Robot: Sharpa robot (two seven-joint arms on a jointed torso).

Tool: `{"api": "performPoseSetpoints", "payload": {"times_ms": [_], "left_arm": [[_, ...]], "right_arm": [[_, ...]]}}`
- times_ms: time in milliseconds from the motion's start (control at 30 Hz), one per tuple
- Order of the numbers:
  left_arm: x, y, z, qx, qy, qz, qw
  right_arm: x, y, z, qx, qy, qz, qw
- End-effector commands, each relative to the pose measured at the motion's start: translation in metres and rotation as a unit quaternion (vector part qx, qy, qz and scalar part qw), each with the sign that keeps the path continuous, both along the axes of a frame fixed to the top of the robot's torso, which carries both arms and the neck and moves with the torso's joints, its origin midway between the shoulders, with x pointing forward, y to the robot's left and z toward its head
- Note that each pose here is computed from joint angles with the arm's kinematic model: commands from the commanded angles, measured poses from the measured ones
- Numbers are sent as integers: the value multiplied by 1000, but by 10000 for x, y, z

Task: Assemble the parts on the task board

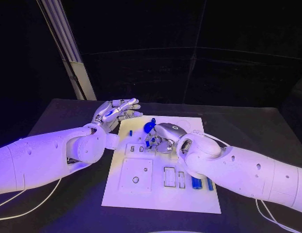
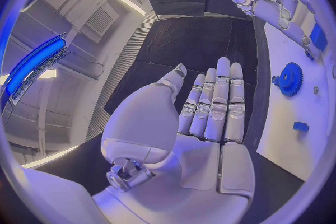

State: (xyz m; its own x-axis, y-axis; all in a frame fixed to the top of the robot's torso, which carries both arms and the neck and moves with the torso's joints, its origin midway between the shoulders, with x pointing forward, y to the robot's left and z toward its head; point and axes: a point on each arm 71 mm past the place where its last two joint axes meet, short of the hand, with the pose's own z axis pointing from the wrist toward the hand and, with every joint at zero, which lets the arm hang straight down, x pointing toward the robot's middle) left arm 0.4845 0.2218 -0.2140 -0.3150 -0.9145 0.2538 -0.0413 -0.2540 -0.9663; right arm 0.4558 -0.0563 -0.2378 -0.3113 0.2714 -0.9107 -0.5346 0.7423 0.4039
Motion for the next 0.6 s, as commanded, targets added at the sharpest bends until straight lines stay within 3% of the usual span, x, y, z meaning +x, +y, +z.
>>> {"api": "performPoseSetpoints", "payload": {"times_ms": [33, 600], "left_arm": [[8, -6, 23, -5, -5, 5, 1000], [12, -24, 22, -7, -4, 1, 1000]], "right_arm": [[3, 36, -18, -26, -9, 5, 1000], [-4, 124, -72, -39, -5, 21, 999]]}}
